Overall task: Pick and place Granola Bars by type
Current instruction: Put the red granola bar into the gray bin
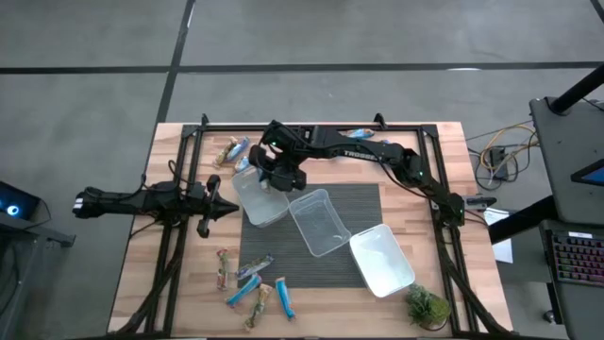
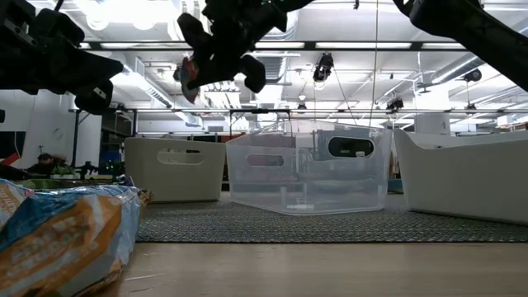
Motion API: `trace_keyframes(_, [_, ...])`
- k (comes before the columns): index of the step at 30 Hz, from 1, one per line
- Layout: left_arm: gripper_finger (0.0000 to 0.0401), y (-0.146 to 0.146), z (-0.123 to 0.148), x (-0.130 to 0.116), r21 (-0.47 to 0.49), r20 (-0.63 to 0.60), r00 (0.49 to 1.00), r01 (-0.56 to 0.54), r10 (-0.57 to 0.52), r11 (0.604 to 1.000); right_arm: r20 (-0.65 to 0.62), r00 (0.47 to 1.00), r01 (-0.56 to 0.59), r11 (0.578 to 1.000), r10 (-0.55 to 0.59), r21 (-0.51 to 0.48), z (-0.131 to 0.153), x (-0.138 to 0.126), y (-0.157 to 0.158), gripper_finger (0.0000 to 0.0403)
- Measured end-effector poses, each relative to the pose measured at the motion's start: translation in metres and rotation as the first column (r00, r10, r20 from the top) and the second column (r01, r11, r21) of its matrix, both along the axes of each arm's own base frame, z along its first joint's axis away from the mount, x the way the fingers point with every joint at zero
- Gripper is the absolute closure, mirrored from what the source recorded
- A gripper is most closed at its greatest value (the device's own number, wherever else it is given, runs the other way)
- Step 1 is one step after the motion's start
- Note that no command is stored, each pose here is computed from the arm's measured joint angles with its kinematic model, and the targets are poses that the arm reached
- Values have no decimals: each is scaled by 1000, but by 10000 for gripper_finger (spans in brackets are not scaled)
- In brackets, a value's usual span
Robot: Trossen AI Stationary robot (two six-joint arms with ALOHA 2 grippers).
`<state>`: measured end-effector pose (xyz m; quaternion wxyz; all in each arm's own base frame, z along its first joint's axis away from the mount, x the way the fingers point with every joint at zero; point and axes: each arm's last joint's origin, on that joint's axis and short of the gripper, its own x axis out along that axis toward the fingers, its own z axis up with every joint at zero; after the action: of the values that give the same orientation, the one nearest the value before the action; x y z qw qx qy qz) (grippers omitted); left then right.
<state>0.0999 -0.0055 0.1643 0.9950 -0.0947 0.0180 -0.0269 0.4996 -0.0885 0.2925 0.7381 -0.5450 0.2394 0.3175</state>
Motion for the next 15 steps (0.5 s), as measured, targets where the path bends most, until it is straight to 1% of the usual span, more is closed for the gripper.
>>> trace_keyframes(7, [401,0,0,0,0,0,1000,0,0,1000,21,998,-58,996,59,-74,-7,1,-7,342])
trace_keyframes(13, [401,0,0,0,0,0,1000,0,0,1000,-34,997,-66,996,64,-67,-29,0,-9,342])
trace_keyframes(15, [401,0,0,0,0,0,1000,0,0,1000,-30,997,-66,995,64,-70,-36,1,-10,342])
